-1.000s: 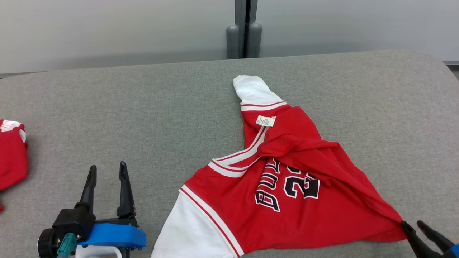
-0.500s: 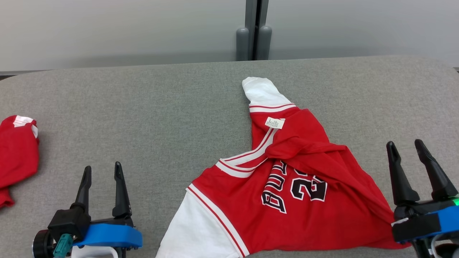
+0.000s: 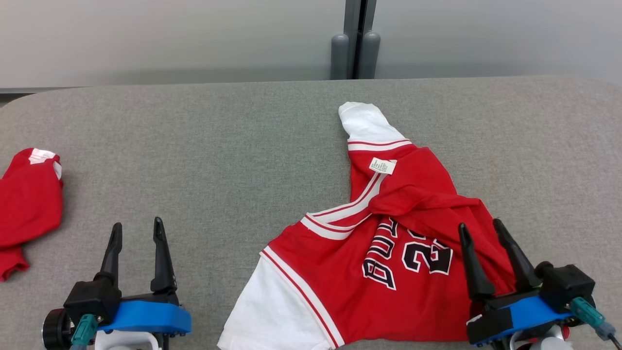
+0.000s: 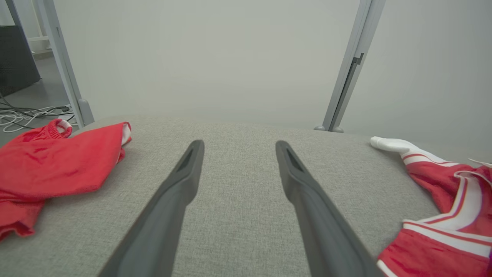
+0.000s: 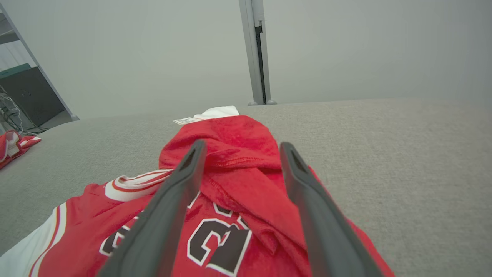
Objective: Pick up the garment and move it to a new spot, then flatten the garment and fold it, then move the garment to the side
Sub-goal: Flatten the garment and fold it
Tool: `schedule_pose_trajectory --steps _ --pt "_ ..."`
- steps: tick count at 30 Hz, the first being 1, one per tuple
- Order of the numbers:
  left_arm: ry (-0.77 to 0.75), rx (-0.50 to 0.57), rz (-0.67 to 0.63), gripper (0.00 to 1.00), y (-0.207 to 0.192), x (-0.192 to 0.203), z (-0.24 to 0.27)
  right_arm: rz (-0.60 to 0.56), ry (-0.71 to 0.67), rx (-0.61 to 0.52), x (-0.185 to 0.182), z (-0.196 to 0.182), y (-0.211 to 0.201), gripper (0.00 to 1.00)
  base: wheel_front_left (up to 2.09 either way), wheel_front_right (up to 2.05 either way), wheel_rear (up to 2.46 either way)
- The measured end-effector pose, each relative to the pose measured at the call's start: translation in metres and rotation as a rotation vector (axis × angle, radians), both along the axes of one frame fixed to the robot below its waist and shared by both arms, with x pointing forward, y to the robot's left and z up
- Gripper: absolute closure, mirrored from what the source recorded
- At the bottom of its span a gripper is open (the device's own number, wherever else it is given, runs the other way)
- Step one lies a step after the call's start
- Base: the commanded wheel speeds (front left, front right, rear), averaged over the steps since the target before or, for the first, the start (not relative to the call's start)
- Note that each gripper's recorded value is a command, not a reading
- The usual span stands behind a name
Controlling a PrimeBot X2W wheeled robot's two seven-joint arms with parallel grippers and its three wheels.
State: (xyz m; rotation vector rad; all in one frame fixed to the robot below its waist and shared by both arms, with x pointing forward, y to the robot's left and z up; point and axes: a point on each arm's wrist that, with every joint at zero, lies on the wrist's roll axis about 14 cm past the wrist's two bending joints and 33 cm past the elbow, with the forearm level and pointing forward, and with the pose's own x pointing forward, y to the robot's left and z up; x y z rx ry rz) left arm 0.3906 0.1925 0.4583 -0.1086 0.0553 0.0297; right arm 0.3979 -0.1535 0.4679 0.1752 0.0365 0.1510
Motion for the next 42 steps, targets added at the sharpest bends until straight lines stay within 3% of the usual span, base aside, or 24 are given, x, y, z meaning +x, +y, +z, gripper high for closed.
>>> schedule_pose_trajectory --steps 10,20,26,33,42 --pt "0.006 0.031 -0.037 0.00 -0.007 0.002 -0.002 -0.009 -0.003 -0.005 0.003 0.000 0.000 0.00 0.00 0.00 0.00" --pt "-0.068 0.155 -0.337 0.00 -0.075 0.034 0.020 -0.047 -0.043 -0.023 -0.003 0.014 -0.014 0.00 0.00 0.00 0.00" --pt "-0.018 0.214 -0.585 0.00 -0.138 0.040 0.011 -0.087 -0.041 -0.033 -0.010 0.014 -0.029 0.00 0.00 0.00 0.00" --pt "0.220 0.273 -0.794 0.00 -0.177 0.036 -0.031 -0.136 -0.017 -0.038 -0.016 0.008 -0.046 0.00 0.00 0.00 0.00" --pt "0.532 0.375 -0.915 0.00 -0.179 0.022 -0.087 -0.189 0.006 -0.045 -0.017 0.001 -0.063 0.00 0.00 0.00 0.00"
